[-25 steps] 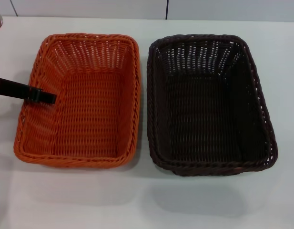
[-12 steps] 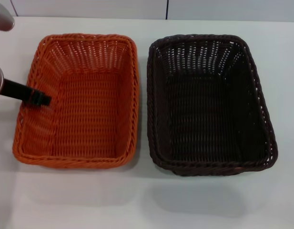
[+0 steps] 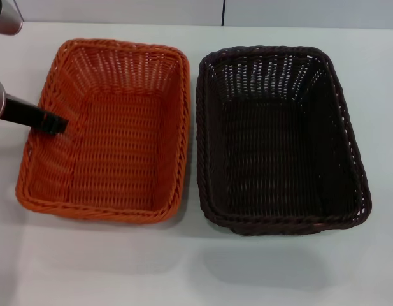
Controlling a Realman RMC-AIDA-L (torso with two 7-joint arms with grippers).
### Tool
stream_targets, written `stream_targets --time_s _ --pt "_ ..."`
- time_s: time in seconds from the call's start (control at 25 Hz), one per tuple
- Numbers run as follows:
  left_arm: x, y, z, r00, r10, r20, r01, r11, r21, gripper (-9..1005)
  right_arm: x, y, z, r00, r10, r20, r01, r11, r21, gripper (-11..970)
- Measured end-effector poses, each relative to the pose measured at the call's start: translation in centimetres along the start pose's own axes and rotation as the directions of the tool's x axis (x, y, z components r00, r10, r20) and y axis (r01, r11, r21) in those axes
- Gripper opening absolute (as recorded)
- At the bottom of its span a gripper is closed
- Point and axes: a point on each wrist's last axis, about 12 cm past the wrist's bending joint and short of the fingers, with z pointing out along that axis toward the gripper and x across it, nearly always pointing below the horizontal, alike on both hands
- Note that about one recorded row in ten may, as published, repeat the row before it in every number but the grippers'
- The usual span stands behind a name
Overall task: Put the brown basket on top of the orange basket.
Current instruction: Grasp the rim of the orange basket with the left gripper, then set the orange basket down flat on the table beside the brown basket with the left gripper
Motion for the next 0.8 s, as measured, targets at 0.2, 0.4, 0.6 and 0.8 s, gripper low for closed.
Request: stream_targets --time_s 0.2,0.4,0.6,0.8 --pt "-1.0 -0.1 -0.3 0.997 0.068 0.023 -0.069 0.998 0.007 264 0.0 0.1 0.0 1.0 0.001 0.0 -0.001 1.0 -0.003 830" --pt "-2.1 -0.4 -0.3 0.981 0.186 0.059 -0.188 0.982 0.018 257 0.0 0.2 0.1 1.0 0.003 0.0 -0.003 1.0 -0.006 830" --pt "-5.2 0.2 -0.4 0.947 0.273 0.169 -0.29 0.953 0.088 251 0.0 0.3 0.3 1.0 0.005 0.001 -0.005 1.0 -0.008 830" --pt "-7.8 -0.5 0.1 0.915 0.322 0.243 -0.364 0.918 0.155 214 0.0 0.0 0.1 1.0 0.0 0.0 0.0 1.0 0.002 830"
